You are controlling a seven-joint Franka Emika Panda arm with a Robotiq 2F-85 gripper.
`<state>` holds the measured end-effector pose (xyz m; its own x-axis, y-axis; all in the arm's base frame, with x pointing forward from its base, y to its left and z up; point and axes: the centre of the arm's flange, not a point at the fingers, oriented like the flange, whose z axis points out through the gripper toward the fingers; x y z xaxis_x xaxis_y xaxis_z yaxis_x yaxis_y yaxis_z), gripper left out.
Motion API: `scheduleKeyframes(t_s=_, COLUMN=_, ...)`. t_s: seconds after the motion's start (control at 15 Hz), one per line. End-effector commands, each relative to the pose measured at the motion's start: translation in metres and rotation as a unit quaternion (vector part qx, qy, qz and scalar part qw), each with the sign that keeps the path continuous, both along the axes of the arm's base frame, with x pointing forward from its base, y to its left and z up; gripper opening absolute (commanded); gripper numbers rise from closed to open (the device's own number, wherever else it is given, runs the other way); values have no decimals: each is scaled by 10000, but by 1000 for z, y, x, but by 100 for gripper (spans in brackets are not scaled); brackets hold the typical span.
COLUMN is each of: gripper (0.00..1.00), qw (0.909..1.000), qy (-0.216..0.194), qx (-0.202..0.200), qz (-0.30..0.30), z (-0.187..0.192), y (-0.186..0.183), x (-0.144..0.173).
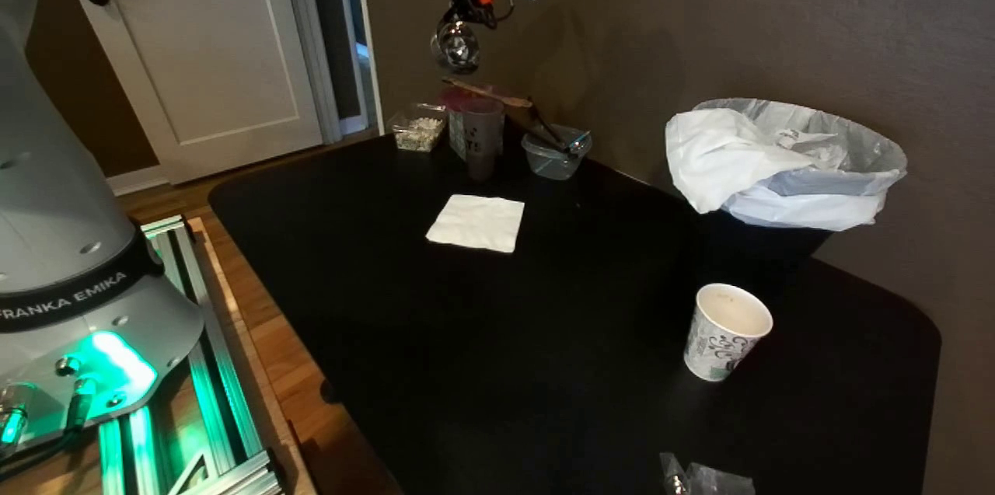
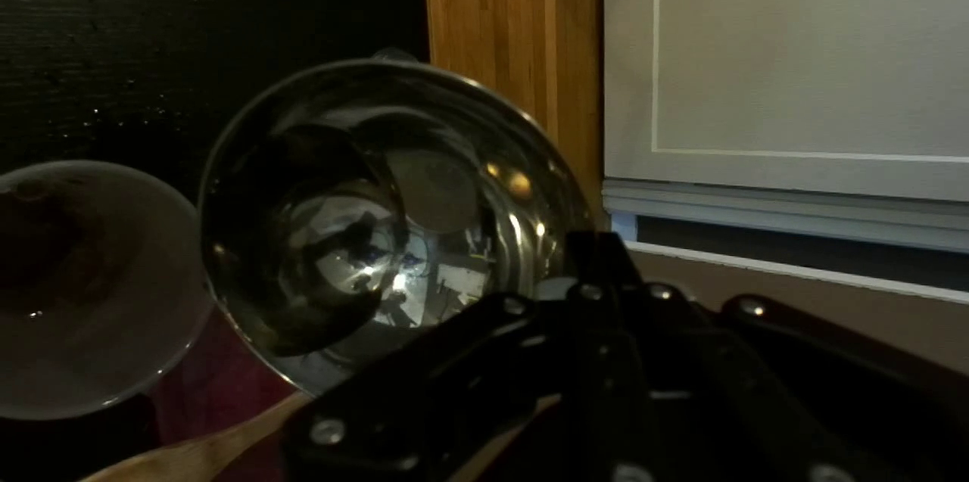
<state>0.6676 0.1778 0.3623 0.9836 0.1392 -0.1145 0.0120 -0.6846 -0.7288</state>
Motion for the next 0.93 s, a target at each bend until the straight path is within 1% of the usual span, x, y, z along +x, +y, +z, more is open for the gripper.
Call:
scheduleKeyframes(t_s=0.0, gripper=1, qw=9999, qy=33, qx=87, qz=-62, z=2, y=-8, x=8)
scheduleKeyframes(t_s=0.47, gripper=1, qw=9998, qy=87, qx=149, qz=-106, z=-1, y=-18, x=20)
scheduleKeyframes(t_s=0.73, gripper=1, qw=9993, qy=231, qx=279, qz=-97, z=-5, y=-22, x=26)
scheduleKeyframes(t_s=0.87, gripper=1, qw=9985, qy=368, qx=401, qz=-71, z=-7, y=-26, x=28)
